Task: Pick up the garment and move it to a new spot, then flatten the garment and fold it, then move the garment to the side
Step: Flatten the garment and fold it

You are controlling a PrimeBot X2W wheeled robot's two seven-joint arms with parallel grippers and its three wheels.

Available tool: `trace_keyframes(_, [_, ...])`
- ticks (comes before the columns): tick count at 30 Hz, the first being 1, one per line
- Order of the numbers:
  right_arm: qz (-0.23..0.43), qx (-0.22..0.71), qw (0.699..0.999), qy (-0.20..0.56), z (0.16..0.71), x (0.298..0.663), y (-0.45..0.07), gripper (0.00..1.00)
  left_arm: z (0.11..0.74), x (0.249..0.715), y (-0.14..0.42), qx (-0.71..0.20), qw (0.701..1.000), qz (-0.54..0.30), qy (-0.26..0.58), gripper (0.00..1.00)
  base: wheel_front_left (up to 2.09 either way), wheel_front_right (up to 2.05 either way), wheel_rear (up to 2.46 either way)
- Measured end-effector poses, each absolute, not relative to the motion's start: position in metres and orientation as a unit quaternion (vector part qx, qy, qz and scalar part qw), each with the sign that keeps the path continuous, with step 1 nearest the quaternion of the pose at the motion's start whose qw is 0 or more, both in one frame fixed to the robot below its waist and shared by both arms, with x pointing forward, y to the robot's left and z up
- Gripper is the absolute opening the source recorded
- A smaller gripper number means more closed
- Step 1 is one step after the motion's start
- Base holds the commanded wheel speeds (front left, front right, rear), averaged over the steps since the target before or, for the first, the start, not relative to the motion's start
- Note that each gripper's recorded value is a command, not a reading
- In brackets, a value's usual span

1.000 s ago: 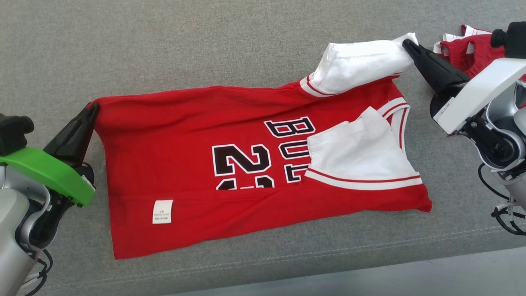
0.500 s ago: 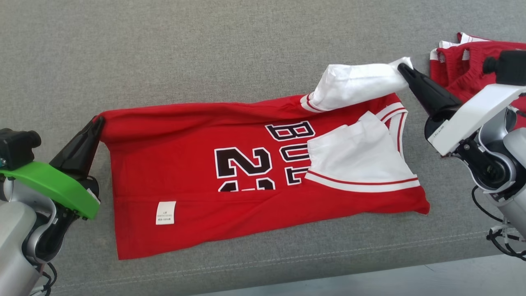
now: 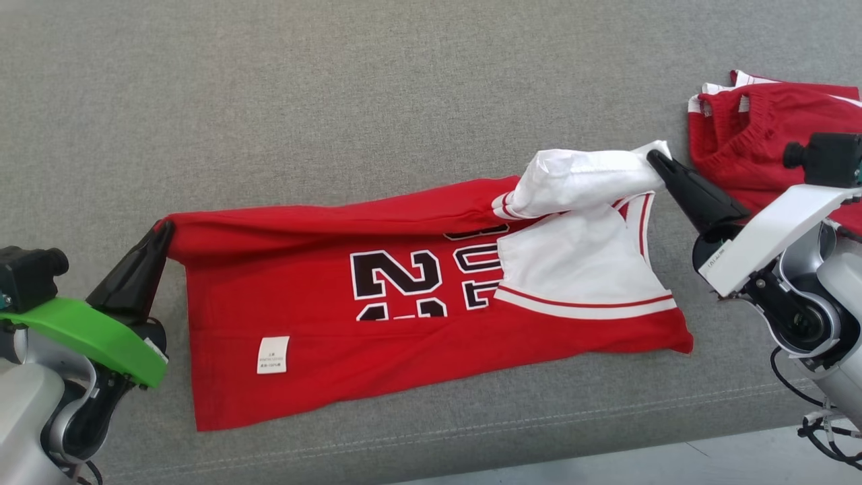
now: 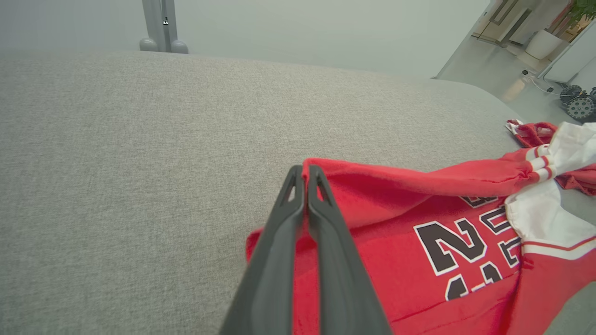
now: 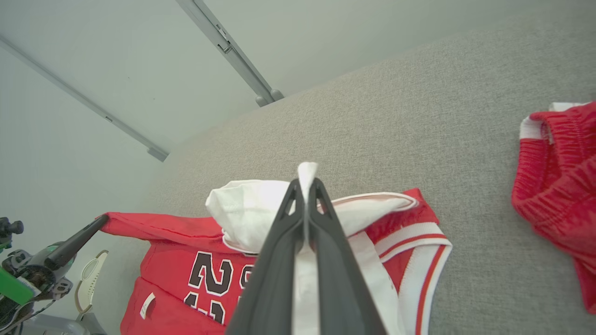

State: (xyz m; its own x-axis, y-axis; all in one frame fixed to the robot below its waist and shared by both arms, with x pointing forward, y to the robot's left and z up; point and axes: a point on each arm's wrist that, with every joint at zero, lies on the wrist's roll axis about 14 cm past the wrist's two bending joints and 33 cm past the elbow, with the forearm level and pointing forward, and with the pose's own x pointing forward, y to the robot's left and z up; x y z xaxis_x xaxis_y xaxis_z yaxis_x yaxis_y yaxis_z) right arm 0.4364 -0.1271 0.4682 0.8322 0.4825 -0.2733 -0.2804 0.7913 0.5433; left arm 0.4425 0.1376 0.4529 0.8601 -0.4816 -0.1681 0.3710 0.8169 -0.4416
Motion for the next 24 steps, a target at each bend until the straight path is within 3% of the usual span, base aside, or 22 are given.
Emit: trace_keyframes(24, [0.185, 0.264, 0.921, 0.221, 0.450, 0.412, -0.133, 0.00, 0.438, 0.407, 0.146, -0.235, 0.941, -0.193, 0.150, 0.03, 0.00, 0.00, 0.00])
